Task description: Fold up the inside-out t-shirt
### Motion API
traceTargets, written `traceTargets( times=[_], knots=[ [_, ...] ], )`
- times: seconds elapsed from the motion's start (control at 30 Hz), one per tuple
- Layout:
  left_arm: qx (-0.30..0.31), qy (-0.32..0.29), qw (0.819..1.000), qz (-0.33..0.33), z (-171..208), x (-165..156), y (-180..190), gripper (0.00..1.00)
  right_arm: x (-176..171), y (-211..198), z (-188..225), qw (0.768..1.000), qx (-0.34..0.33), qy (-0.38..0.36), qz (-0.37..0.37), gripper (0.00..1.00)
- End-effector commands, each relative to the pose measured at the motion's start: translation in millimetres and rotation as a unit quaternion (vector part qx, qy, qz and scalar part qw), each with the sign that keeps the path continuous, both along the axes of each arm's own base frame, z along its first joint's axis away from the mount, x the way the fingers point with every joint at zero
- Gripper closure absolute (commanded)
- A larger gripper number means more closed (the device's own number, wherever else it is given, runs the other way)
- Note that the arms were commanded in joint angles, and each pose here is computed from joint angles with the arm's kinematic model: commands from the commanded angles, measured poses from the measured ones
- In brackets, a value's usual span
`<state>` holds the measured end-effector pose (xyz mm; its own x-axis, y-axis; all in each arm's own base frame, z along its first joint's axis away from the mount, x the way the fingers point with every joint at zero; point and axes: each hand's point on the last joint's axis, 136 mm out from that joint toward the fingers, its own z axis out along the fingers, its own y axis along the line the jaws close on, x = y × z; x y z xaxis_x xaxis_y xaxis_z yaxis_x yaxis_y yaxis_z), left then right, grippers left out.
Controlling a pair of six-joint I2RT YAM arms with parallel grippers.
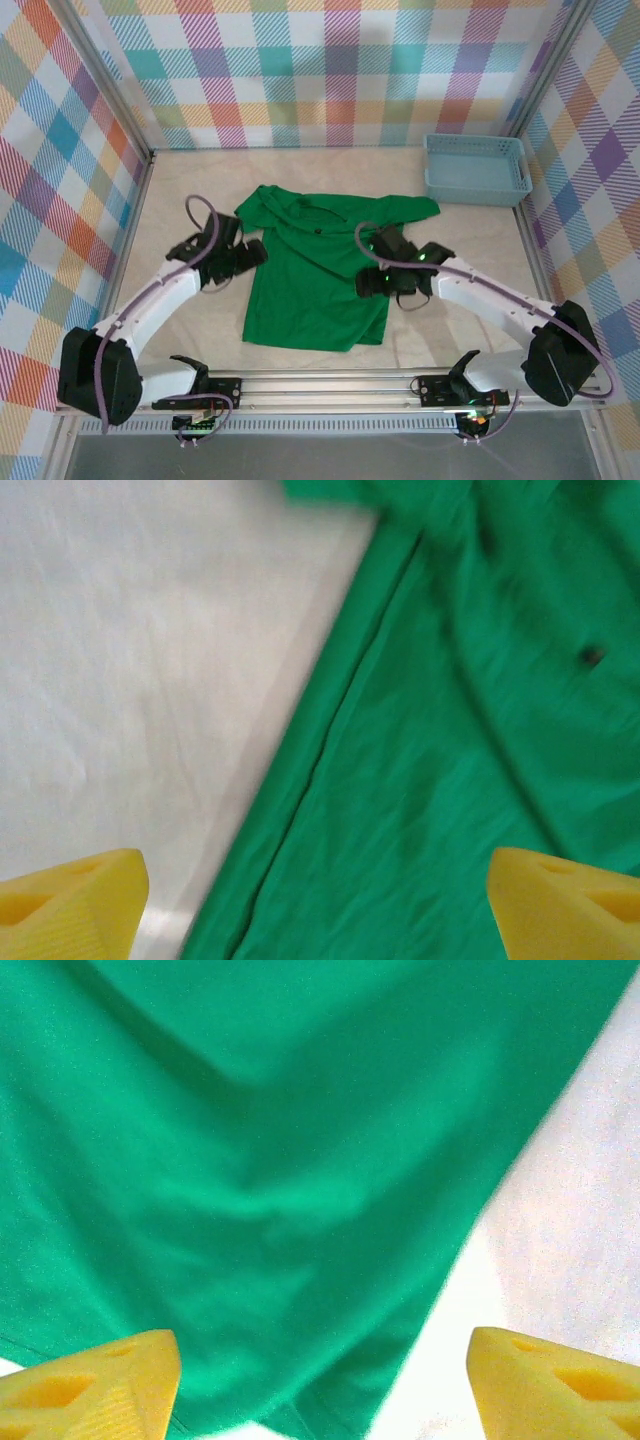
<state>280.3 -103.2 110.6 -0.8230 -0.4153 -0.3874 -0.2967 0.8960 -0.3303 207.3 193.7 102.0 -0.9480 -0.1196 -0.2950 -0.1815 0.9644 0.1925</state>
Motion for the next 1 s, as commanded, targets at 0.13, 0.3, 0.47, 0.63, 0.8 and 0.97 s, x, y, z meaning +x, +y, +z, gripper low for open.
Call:
traceTargets(
  times=[0.13,0.3,0.47,0.63,0.8,0.97],
  knots=[
    [-0.015,-0.049,0.999,-0.018,-13.8,-34.1,-21.0,0.10,-57.0,22.8,-43.8,0.996,0.021,0.081,-0.025,0.33],
    [-0.027,-0.063,0.997,-0.036,-17.8,-43.8,-32.2,0.08,-59.9,31.8,-58.4,0.995,0.033,0.088,-0.044,0.45],
    [-0.025,-0.071,0.995,-0.065,-16.9,-47.4,-44.8,0.08,-52.7,32.9,-66.9,0.994,0.017,0.085,-0.060,0.56],
    [-0.035,-0.100,0.992,-0.069,-16.2,-55.5,-45.7,0.07,-50.0,29.1,-74.6,0.994,-0.006,0.087,-0.071,0.66],
    [-0.031,-0.104,0.991,-0.081,-18.0,-60.2,-44.2,0.06,-44.5,33.2,-68.0,0.995,-0.004,0.074,-0.067,0.84],
    [-0.034,-0.105,0.990,-0.093,-19.0,-63.0,-48.3,0.06,-38.8,29.8,-49.9,0.997,-0.011,0.050,-0.063,0.98]
  ],
)
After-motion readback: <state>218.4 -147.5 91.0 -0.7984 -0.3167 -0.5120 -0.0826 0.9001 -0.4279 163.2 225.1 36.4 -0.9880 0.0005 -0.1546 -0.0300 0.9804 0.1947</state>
